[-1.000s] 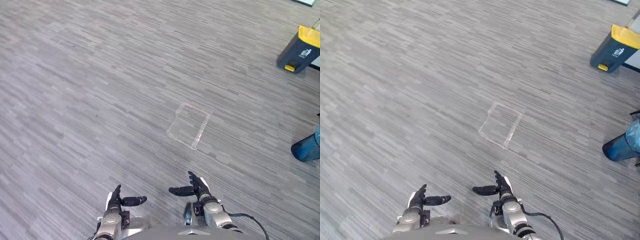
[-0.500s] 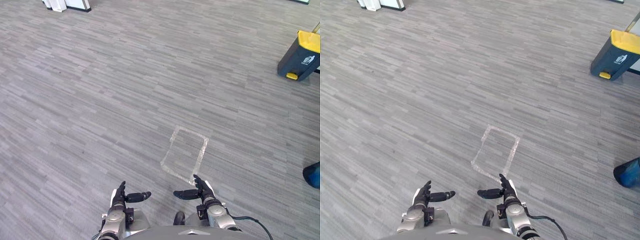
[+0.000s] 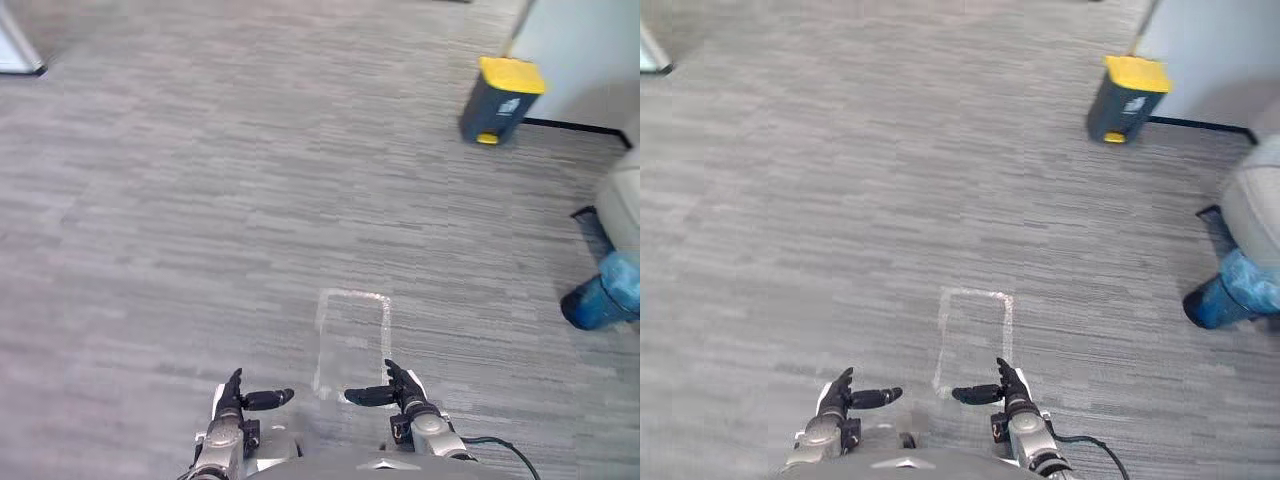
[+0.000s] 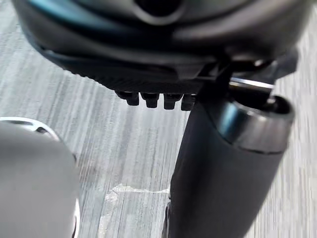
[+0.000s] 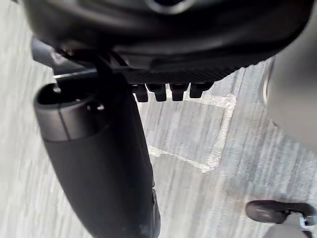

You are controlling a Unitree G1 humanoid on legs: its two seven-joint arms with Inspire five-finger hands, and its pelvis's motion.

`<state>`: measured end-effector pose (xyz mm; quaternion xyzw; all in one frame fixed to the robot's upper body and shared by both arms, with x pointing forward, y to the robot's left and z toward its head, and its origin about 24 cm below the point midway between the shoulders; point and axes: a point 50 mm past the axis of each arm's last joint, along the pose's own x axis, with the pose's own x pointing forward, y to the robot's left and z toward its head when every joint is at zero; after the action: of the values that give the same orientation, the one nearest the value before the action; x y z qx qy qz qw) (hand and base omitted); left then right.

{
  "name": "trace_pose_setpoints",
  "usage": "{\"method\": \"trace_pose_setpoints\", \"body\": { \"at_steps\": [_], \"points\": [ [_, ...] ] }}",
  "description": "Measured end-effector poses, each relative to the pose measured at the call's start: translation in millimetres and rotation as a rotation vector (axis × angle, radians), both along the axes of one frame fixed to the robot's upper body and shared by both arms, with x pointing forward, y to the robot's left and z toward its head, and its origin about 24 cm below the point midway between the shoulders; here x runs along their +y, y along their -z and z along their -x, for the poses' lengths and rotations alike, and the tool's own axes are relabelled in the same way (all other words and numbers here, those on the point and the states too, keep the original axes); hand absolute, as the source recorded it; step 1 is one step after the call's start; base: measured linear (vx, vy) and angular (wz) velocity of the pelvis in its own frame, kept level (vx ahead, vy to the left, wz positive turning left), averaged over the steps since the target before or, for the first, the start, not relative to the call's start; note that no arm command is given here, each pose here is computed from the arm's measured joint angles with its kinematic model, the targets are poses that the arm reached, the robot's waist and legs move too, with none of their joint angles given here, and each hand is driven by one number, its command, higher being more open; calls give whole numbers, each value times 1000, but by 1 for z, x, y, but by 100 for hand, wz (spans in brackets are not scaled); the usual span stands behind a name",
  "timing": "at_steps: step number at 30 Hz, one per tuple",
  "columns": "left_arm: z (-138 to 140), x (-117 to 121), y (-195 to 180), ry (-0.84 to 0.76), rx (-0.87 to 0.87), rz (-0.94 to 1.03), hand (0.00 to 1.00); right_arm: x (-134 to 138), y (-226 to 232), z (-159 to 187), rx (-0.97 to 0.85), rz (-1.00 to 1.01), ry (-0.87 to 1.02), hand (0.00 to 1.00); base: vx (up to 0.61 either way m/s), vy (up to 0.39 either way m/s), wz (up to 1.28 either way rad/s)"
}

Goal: Organize the slippers on the shoe rack

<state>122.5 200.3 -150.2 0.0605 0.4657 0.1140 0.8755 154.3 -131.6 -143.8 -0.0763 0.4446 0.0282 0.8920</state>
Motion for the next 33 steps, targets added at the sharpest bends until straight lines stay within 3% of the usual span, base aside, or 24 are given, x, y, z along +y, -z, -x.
{"method": "trace_pose_setpoints", "body": {
  "at_steps": [6,10,16,24,33],
  "points": [
    [5,-1,3,4,30,7,100,2,-3,-7,-19,7,-21,100,248,-74,-30],
    [4,-20,6,30,42,61,100,-23,-3,-7,-14,75,-9,100,309,-202,-35],
    [0,-13,3,-15,5,55,100,-32,2,2,28,96,22,100,256,-89,-36],
    [-5,-11,0,-31,-19,50,100,-45,6,15,68,124,80,100,236,178,-97],
    [1,0,2,-41,20,30,100,-36,7,10,69,87,97,100,178,210,-74]
  ]
}}
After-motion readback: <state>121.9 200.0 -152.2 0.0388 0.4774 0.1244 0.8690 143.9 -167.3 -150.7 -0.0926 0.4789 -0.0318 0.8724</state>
